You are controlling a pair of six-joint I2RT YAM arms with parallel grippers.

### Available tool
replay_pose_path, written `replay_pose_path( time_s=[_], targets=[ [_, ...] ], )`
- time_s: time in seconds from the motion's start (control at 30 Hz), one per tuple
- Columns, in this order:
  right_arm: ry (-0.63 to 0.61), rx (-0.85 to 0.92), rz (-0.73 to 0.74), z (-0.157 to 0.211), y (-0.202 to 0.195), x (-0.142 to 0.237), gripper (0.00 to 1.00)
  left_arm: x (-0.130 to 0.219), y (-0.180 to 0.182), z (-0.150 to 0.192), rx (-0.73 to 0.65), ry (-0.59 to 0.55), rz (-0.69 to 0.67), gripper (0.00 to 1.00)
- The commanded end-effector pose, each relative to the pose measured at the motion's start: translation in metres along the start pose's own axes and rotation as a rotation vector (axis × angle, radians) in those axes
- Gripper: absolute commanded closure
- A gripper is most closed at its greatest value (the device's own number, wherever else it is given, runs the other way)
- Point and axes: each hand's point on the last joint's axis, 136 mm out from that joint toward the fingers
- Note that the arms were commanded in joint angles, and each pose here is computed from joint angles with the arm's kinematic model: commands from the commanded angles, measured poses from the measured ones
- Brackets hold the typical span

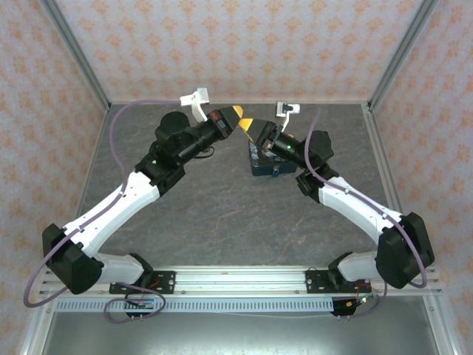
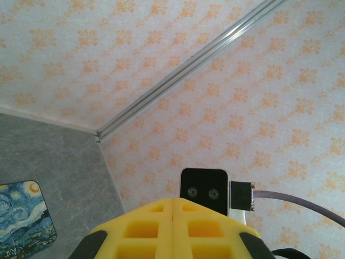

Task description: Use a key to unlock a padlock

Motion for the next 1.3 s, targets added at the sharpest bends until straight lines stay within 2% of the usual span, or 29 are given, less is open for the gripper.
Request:
replay_pose_path(
  time_s=[0.0,0.2,0.3,0.37,0.43,0.53,0.63,0.77,0.87,1.0,1.17,1.23,1.27],
  targets=[
    [-0.027,0.011,-0.041,-0.009,0.014,-0.007,0.87,0.001,-0.018,-0.003,-0.021,-0.005,0.067,1.0],
    [-0.017,0.002,-0.018,-0.006,0.007,-0.007,0.99,0.001,-0.015,-0.001,-0.028,0.001,0.058,1.0],
    [-0.006,0.02,0.051,0.0,-0.007,0.0,1.0,0.002,-0.01,-0.002,-0.041,0.005,0.014,0.99],
    [0.011,0.036,0.126,0.007,-0.02,0.007,1.0,0.003,-0.004,-0.001,-0.056,0.013,-0.025,0.83],
    [0.038,0.063,0.226,0.016,-0.037,0.018,1.0,0.005,0.004,-0.002,-0.076,0.018,-0.082,0.62],
    [0.075,0.099,0.372,0.03,-0.062,0.04,1.0,0.009,0.021,-0.003,-0.098,0.015,-0.176,0.43],
    [0.101,0.138,0.514,0.04,-0.079,0.068,1.0,0.011,0.052,0.003,-0.11,0.032,-0.319,0.25],
    [0.165,0.179,0.736,0.056,-0.11,0.109,1.0,0.004,0.102,0.026,-0.115,0.12,-0.491,0.09],
    [0.2,0.208,0.891,0.064,-0.125,0.143,1.0,-0.011,0.143,0.054,-0.088,0.22,-0.592,0.05],
    [0.225,0.234,1.022,0.068,-0.132,0.173,1.0,-0.033,0.191,0.089,-0.043,0.322,-0.688,0.03],
    [0.228,0.242,1.065,0.07,-0.13,0.188,1.0,-0.056,0.24,0.127,0.024,0.406,-0.749,0.02],
    [0.228,0.242,1.069,0.07,-0.13,0.189,1.0,-0.062,0.248,0.136,0.036,0.429,-0.754,0.02],
    [0.23,0.243,1.069,0.071,-0.129,0.19,1.0,-0.063,0.265,0.149,0.046,0.46,-0.782,0.02]
  ],
)
Point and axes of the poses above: each hand's point on the last joint's axis, 136 mm out from that joint toward the fingers, its own x axis back along the fingers, its own y axis along the line the jaws close on, z = x × y, and after that the axes turned 2 degrees about x, right-handed
